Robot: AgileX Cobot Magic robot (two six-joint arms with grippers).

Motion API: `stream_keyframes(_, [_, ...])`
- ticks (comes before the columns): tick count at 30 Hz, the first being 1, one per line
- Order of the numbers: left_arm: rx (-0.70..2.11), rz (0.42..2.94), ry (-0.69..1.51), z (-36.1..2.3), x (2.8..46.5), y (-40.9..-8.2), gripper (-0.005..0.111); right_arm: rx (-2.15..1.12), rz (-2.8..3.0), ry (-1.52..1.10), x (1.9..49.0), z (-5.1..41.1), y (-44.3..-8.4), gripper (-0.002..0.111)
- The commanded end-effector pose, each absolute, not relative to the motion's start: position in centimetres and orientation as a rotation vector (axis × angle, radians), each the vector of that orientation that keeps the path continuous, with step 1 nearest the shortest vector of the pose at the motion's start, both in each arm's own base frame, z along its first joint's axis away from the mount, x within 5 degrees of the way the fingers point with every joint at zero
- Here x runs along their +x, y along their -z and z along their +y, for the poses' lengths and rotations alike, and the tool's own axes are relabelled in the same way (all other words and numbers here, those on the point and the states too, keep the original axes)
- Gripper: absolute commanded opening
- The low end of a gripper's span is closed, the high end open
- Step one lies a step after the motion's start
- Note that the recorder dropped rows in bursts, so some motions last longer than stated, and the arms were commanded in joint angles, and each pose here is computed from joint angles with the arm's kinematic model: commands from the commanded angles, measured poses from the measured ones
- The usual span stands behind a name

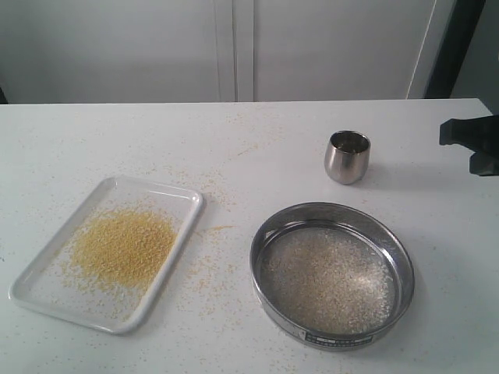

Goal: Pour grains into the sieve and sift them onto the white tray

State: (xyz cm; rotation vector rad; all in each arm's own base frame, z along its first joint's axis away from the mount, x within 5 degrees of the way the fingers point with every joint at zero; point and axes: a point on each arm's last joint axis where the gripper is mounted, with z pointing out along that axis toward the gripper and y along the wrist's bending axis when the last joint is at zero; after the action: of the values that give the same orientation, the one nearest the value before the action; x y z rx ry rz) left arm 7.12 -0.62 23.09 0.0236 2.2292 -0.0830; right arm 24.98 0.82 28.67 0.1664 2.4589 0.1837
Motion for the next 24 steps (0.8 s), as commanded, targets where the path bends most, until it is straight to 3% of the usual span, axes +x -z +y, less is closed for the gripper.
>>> stream_keyframes(1, [0.021,2.137,0.076,-0.5,6.6,-21.8,0.000,0.173,2.448,-0.179,24.9,0.6,-28.8,0.000])
stream_keyframes(24, [-0.063,1.944,0.020,0.0,5.1,-16.5,0.000,0.173,2.450,-0.179,24.9,0.7,-28.8,0.000])
